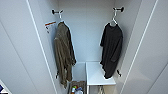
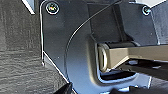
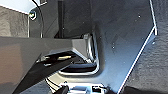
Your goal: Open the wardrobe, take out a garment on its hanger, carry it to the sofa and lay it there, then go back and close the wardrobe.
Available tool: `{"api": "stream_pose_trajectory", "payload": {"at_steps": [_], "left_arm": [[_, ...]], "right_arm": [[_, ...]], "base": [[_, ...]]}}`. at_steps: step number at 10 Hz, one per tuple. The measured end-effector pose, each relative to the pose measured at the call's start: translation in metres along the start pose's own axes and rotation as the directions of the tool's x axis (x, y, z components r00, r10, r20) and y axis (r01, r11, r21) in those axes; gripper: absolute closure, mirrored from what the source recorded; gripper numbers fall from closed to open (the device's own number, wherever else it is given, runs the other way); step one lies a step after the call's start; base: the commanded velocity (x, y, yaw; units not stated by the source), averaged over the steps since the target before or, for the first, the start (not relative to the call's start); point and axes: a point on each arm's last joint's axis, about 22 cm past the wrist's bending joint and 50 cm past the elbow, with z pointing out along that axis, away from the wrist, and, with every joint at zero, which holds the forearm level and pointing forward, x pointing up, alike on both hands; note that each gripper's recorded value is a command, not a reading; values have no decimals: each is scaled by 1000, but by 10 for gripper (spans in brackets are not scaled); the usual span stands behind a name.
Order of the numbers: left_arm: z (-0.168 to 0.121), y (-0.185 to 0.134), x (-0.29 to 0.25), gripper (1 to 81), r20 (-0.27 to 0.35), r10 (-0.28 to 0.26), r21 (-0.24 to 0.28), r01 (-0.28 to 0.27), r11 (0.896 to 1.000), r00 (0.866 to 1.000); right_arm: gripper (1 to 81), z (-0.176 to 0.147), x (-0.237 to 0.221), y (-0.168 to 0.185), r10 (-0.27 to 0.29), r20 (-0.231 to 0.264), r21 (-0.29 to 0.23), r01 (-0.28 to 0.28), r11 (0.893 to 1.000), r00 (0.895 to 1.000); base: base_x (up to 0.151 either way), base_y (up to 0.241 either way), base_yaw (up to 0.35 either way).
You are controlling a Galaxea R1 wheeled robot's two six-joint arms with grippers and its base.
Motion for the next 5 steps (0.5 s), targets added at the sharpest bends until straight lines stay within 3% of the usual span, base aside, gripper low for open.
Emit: {"api": "stream_pose_trajectory", "payload": {"at_steps": [5], "left_arm": [[0,0,1,10,-1,1,0,-1,1000,1000]], "right_arm": [[10,0,2,0,-2,0,-2,2,1000,1000]], "base": [[97,0,0]]}}
